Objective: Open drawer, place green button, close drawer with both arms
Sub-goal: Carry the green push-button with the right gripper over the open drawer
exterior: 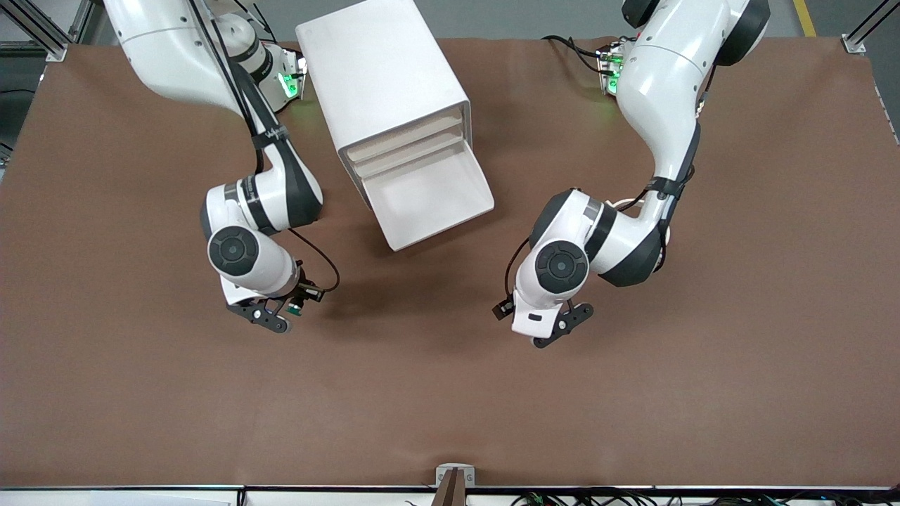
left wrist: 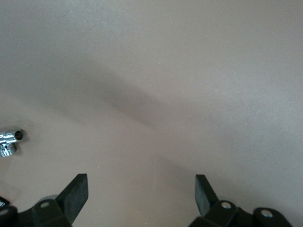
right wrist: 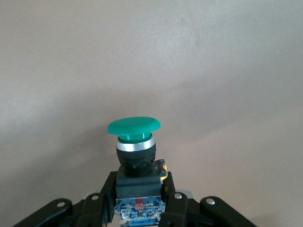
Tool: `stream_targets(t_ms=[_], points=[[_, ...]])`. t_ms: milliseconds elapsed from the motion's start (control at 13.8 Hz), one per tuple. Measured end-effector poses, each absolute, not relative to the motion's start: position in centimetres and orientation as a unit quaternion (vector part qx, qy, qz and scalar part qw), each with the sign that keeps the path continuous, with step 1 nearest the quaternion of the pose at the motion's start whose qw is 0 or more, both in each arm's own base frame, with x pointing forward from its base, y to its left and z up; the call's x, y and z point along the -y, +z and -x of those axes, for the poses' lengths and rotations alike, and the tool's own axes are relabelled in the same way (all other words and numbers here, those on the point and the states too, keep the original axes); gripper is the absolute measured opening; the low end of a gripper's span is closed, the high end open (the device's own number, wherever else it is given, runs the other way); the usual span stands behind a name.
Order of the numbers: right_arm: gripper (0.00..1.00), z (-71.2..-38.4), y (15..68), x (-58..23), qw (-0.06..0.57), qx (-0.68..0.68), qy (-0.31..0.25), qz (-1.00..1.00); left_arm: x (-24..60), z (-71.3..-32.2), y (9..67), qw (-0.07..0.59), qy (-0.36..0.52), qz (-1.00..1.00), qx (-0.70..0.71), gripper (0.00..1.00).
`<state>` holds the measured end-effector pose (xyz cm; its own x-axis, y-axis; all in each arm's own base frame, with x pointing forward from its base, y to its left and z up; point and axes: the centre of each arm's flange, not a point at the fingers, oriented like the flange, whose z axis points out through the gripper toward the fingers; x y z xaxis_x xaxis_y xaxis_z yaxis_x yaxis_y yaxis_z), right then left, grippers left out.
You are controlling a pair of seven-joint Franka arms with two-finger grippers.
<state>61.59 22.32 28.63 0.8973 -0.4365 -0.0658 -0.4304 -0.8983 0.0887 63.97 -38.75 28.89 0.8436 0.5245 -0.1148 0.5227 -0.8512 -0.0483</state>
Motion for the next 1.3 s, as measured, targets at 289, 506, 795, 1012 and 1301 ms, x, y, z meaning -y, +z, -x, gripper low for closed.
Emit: stream_targets(t_ms=[289, 506, 795, 1012, 1301], points=[[0.41, -59.4, 32.5, -26.2, 0.033, 0.258, -0.043, -0.964, 38.7, -64.0, 28.9, 0.008, 0.062, 0.960, 0.273, 1.00], [0.41, -57.7, 35.0, -28.1, 0.018, 0.288, -0.063, -0.955, 38.7, -64.0, 28.9, 0.008, 0.062, 0.960, 0.273, 1.00], [0.41, -53.9, 37.0, -31.2, 0.016, 0.334, -0.068, -0.940, 38.7, -64.0, 28.8, 0.008, 0.062, 0.960, 0.273, 1.00], [0.41, -51.2, 37.3, -34.5, 0.023, 0.377, -0.066, -0.923, 38.7, -64.0, 28.8, 0.008, 0.062, 0.960, 0.273, 1.00], [0.41, -47.7, 36.5, -39.3, 0.014, 0.423, -0.052, -0.904, 38.6, -64.0, 28.8, 0.008, 0.062, 0.960, 0.273, 1.00]])
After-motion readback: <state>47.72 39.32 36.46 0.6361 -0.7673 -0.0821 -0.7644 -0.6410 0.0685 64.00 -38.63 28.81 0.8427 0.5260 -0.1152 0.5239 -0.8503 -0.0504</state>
